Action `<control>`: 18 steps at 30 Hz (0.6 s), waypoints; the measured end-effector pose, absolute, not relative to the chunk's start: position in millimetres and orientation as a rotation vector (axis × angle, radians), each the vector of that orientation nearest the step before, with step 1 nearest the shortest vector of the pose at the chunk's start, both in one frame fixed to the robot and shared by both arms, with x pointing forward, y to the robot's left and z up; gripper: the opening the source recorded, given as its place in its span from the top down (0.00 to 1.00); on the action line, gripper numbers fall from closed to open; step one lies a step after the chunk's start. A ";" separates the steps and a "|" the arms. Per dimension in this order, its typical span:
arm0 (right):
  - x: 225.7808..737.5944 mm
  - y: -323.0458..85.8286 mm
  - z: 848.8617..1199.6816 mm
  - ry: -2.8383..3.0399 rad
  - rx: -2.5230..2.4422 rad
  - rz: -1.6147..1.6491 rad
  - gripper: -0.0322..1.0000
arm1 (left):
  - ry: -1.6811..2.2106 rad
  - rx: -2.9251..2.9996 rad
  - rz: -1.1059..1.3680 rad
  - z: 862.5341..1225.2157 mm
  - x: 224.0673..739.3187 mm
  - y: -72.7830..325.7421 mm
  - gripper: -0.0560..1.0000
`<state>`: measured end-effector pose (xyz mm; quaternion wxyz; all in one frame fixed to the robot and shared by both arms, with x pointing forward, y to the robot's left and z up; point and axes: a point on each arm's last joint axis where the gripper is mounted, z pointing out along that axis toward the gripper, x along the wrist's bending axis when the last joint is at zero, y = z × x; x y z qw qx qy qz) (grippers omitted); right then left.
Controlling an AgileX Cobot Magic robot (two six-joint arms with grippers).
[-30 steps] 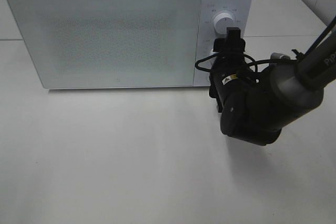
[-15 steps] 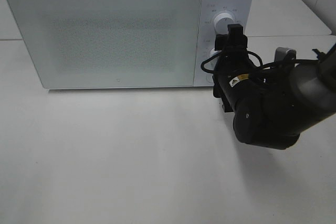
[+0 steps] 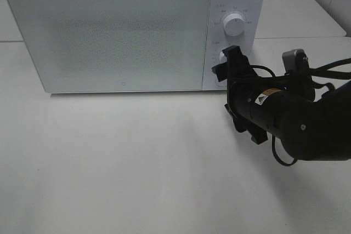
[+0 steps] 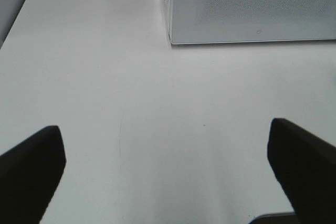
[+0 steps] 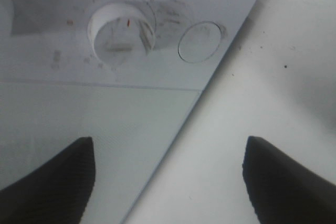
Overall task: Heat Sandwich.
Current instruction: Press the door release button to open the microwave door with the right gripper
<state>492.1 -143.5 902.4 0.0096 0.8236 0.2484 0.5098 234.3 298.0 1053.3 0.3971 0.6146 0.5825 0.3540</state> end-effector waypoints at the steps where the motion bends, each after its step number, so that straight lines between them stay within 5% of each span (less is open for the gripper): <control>1: 490.3 -142.7 904.6 0.833 2.567 1.567 0.23 | 1.476 1.557 0.897 1053.3 234.3 298.0 0.01; 18: 448.5 -141.5 940.8 1.873 2.178 1.114 0.23 | 1.476 1.557 0.897 1053.3 234.3 298.0 0.01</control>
